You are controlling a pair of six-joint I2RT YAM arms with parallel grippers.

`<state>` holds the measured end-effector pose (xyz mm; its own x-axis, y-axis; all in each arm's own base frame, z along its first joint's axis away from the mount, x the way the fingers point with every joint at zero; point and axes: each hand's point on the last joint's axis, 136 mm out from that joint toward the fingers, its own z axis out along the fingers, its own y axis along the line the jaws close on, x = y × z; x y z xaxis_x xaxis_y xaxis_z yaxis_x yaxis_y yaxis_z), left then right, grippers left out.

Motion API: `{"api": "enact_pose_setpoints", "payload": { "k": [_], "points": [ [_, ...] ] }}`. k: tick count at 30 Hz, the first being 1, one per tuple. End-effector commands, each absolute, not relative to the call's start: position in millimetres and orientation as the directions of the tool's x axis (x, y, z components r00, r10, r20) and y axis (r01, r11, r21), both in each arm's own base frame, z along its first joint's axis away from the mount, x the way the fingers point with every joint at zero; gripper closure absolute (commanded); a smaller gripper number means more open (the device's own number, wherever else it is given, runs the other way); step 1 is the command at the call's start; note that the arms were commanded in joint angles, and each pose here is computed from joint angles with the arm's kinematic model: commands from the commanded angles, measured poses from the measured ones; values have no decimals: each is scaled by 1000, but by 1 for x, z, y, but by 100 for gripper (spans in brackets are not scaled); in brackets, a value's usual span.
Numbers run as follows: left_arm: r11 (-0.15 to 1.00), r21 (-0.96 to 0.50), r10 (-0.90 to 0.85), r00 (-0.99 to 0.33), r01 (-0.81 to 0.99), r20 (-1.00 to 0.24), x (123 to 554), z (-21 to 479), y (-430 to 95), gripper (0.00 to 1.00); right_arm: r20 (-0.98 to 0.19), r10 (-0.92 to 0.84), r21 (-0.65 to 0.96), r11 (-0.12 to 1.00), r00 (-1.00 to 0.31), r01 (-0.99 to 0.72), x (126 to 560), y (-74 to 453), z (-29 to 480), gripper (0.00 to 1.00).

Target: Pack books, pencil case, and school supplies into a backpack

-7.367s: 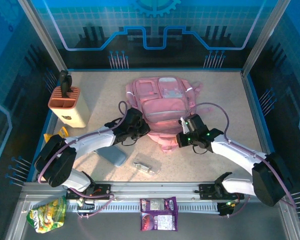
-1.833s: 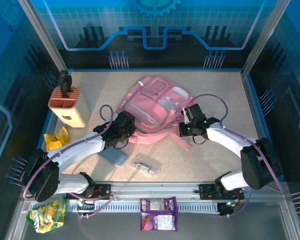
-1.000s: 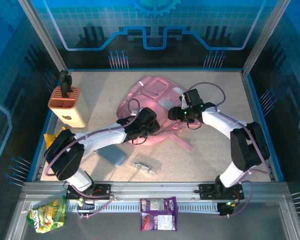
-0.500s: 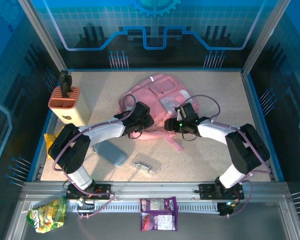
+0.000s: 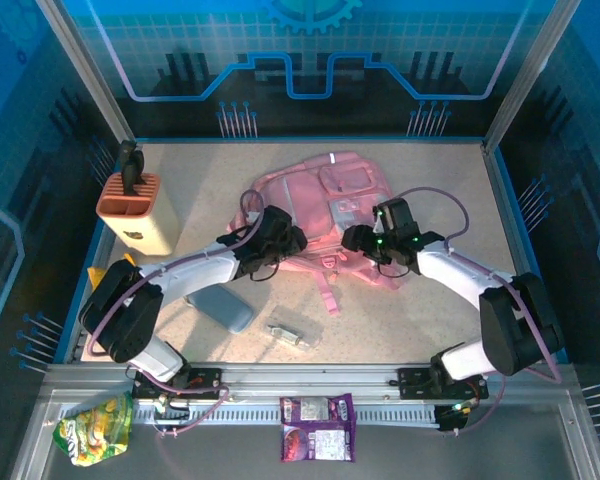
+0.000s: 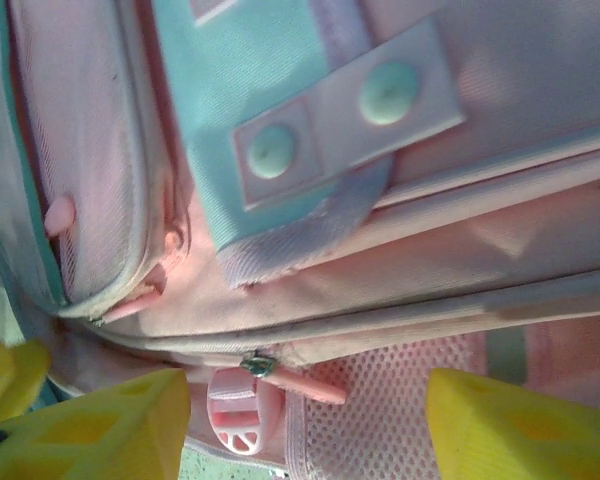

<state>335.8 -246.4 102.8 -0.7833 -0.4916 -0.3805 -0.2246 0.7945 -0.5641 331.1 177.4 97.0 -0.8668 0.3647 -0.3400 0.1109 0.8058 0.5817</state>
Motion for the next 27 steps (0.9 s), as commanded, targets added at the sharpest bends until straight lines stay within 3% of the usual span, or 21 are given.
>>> {"api": "enact_pose_setpoints", "payload": {
  "k": [1, 7, 20, 27],
  "points": [
    [788, -578, -487, -788, -210, -377, 329, 113, -259, 45, -270, 444, 618, 760, -854, 200, 337, 176, 96, 39],
    [790, -589, -452, -810, -169, -373, 323, 114, -288, 43, -195, 523, 643, 707, -830, 295, 341, 177, 86, 47],
    [811, -565, -410, -837, -153, -362, 323, 106, -308, 42, -115, 599, 658, 644, -792, 391, 365, 183, 63, 40],
    [828, -539, -394, -844, -153, -365, 318, 102, -305, 41, -129, 615, 687, 622, -778, 377, 374, 185, 62, 66]
  ]
}}
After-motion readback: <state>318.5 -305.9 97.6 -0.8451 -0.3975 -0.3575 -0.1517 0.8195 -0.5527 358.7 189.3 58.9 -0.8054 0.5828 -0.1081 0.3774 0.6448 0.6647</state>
